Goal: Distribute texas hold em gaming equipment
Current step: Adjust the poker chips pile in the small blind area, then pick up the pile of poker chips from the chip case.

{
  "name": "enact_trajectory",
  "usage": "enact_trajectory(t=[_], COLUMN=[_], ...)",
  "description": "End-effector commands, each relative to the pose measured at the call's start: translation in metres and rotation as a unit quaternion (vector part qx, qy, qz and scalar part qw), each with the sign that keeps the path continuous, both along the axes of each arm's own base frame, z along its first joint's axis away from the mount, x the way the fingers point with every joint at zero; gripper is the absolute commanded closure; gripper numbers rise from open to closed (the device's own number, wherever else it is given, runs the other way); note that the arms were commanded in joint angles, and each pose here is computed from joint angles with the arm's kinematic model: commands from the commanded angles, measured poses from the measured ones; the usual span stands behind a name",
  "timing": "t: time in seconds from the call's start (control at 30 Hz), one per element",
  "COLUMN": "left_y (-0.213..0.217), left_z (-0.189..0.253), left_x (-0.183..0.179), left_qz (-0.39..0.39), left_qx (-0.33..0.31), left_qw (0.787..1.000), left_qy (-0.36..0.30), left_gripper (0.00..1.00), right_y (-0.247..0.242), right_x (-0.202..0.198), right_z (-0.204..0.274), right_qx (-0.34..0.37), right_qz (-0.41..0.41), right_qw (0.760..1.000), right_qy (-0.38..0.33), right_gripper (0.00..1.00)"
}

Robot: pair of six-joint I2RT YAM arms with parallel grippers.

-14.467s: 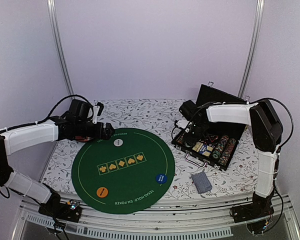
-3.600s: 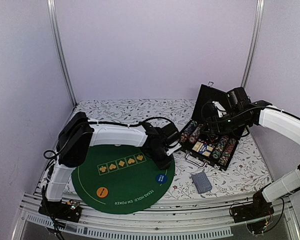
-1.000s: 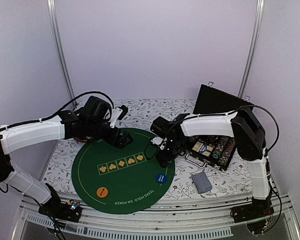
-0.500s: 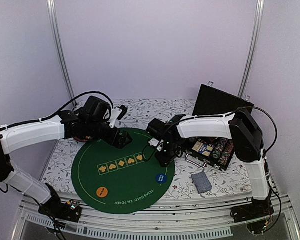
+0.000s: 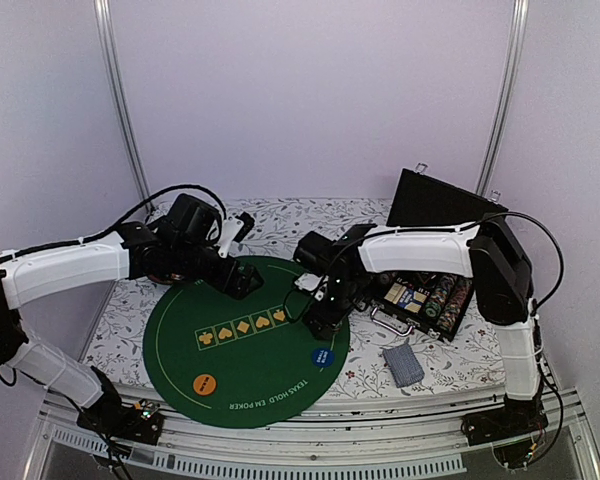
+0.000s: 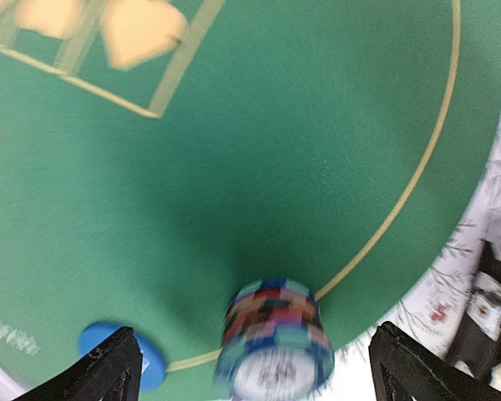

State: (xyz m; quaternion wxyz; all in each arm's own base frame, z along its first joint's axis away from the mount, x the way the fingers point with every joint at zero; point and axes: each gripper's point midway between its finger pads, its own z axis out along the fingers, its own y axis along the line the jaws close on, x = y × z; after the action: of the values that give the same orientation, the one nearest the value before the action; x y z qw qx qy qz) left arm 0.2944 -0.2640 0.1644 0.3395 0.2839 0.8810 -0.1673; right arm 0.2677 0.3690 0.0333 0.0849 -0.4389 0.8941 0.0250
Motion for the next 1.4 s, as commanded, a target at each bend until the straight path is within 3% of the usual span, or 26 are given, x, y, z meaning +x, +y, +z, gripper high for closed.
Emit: enact_trajectory(t=[0.0,0.13,0.4,0.5,0.67,0.87,1.37], left_y=[0.004,0.005,0.01,0.011,0.009,0.01,0.009], left_z=[0.004,0.004,0.005,0.002,-0.003,-0.008,-0.016], left_x=[0.001,-0.001,-0.006,-0.007,-0.004,-0.006,-0.004], left_qz=[-0.002,-0.002,-0.001,-0.002,-0.003,-0.007,-0.013], left_qx=[-0.007,-0.008,-0.011,-0.01,-0.007,-0.001,0.008], left_qw=[1.0,1.0,1.0,1.0,1.0,1.0,1.0], left_qy=[-0.009,-0.008,-0.011,-0.01,-0.005,-0.002,0.006], left_gripper=[0.04,0.04,0.03,0.03,0.03,0.03,0.03], right_y=[0.019,-0.007,-0.1,-0.092,-0.068,-0.066,-0.074], right_x=[0.014,0.043,0.125,0.127,0.126,0.129,0.131], right_z=[0.104,0.149,0.128,0.118,0.108,0.068,0.018], right_qx=[0.107,0.15,0.086,0.097,0.139,0.118,0.074], right_qz=[0.041,0.042,-0.043,-0.009,0.05,0.055,0.026], right_qw=[0.992,0.984,0.989,0.989,0.984,0.989,0.997], right_qy=[-0.058,-0.088,-0.114,-0.113,-0.095,-0.064,-0.027], right_gripper=[0.02,0.01,0.06,0.08,0.22,0.38,0.38])
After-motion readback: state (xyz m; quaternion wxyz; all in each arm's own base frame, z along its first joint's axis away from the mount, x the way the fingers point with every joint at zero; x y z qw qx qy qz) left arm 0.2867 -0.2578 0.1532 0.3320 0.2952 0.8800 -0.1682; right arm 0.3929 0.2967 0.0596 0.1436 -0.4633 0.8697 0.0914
